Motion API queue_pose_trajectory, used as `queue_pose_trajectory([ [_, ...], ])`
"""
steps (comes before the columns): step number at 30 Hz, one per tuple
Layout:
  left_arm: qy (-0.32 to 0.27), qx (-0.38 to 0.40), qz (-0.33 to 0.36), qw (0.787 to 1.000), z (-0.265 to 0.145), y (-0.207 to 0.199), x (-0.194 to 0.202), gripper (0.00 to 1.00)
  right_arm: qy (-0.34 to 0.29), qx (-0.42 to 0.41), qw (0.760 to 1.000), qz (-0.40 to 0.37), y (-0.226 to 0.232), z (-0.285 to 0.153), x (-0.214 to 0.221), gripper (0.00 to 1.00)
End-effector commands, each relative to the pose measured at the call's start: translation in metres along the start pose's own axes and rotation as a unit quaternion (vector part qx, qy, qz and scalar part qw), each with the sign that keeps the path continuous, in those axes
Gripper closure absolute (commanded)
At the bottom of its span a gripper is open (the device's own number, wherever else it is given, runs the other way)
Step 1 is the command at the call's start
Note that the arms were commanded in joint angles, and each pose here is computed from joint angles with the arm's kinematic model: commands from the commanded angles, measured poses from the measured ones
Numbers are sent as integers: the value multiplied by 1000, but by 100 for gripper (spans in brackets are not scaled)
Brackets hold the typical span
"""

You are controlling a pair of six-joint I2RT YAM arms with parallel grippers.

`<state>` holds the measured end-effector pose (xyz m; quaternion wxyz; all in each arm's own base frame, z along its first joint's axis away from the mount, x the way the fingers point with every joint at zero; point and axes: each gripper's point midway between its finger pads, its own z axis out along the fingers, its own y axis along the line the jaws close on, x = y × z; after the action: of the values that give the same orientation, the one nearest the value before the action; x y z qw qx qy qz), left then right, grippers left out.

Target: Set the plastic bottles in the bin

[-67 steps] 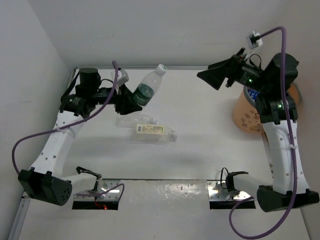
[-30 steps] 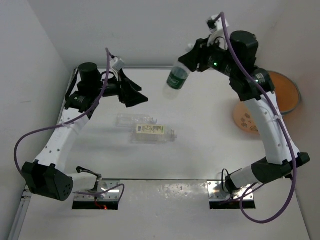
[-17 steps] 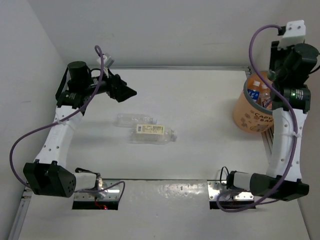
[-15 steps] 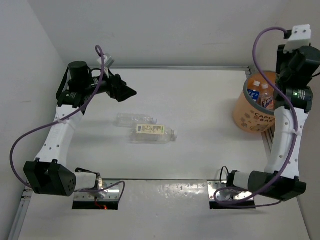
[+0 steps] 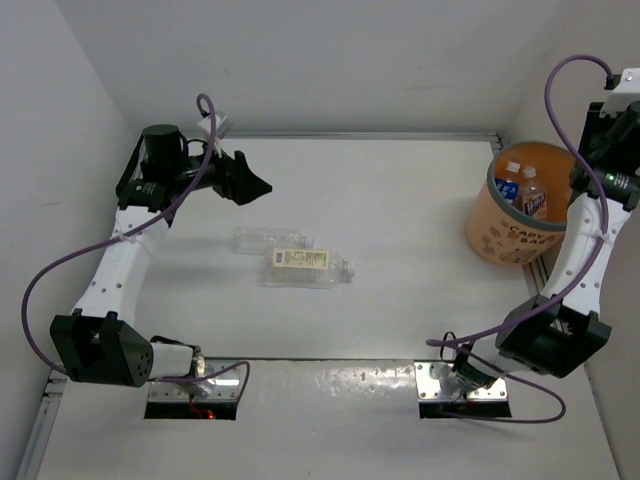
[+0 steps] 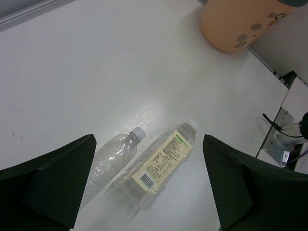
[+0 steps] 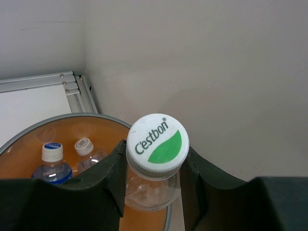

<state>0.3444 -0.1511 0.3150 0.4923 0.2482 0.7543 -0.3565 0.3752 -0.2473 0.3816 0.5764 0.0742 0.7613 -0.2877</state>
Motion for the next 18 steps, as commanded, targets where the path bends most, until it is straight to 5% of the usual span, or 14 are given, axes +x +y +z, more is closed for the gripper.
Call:
queue_pose_trajectory([
  [1,-7,-16,31,999,-5,3,-11,0,-30,9,999,20,-8,10,-22,92],
  [3,-3,-25,32,999,-5,6,-9,0,-18,11,1000,22,-10,14,-15,78],
  [4,-3,-37,32,999,-5,10,-9,0,-15,8,1000,24,-9,15,-13,57],
  [7,4,-58,26,998,-5,20,-5,0,-2,8,1000,26,-9,17,-5,21],
  [11,8,-106,14,994,-11,46,-3,0,2,-9,999,49,-7,8,-16,9],
  [18,90,-178,19,980,-40,103,24,0,-47,-129,987,86,30,-55,-80,8],
])
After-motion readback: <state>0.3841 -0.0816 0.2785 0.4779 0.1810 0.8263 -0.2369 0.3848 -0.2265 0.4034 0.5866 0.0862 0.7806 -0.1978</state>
